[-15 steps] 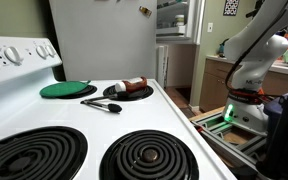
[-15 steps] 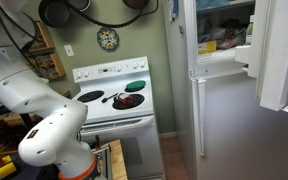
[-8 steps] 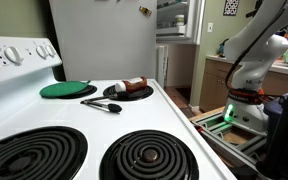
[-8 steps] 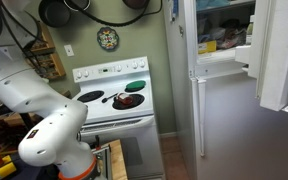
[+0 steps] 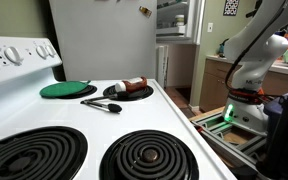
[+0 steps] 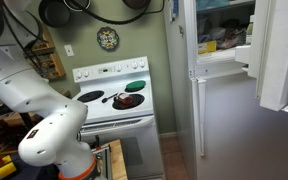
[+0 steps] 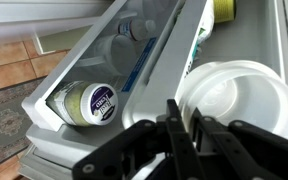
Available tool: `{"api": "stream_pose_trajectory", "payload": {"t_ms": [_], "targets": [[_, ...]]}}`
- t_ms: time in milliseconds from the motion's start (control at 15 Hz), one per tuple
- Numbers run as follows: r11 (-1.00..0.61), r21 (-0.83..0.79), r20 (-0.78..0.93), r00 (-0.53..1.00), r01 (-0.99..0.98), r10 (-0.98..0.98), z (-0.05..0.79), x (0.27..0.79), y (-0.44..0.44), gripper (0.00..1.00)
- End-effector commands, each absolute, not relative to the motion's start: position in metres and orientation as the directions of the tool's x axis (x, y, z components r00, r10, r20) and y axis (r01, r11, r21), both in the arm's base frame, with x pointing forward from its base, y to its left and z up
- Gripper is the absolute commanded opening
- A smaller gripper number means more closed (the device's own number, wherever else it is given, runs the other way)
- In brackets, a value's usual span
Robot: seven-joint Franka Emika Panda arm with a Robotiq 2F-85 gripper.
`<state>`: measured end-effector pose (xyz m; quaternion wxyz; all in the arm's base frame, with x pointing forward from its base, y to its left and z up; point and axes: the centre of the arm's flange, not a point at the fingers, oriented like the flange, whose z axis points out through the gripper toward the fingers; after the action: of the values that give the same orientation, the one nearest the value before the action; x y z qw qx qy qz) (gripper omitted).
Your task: Put the lunchbox in the fridge and then close the top fridge door
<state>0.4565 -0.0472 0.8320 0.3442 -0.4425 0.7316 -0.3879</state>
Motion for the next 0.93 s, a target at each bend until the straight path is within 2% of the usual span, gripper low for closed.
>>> {"api": "stream_pose_trajectory", "payload": {"t_ms": [0,67,133,200,333,400,467,533,867], "targets": [[0.335,-0.874,-0.181,-0.405,-0.352,-0.896,0.8335,0.4618,-0.0482,0.15],[0.339,-0.873,-0.183,-0.409,-0.350,-0.894,0.8335,0.4625,-0.0488,0.25],[0.341,-0.873,-0.184,-0.412,-0.349,-0.892,0.8335,0.4630,-0.0492,0.30],[0.343,-0.873,-0.185,-0.414,-0.347,-0.891,0.8338,0.4636,-0.0495,0.28],[0.347,-0.873,-0.189,-0.418,-0.344,-0.888,0.8341,0.4646,-0.0505,0.37],[0.348,-0.872,-0.190,-0.420,-0.343,-0.887,0.8344,0.4650,-0.0511,0.35],[0.350,-0.872,-0.191,-0.422,-0.341,-0.886,0.8347,0.4653,-0.0517,0.43],[0.351,-0.872,-0.192,-0.423,-0.340,-0.886,0.8351,0.4657,-0.0523,0.57],[0.362,-0.867,-0.203,-0.422,-0.341,-0.883,0.8384,0.4639,-0.0554,0.93]]}}
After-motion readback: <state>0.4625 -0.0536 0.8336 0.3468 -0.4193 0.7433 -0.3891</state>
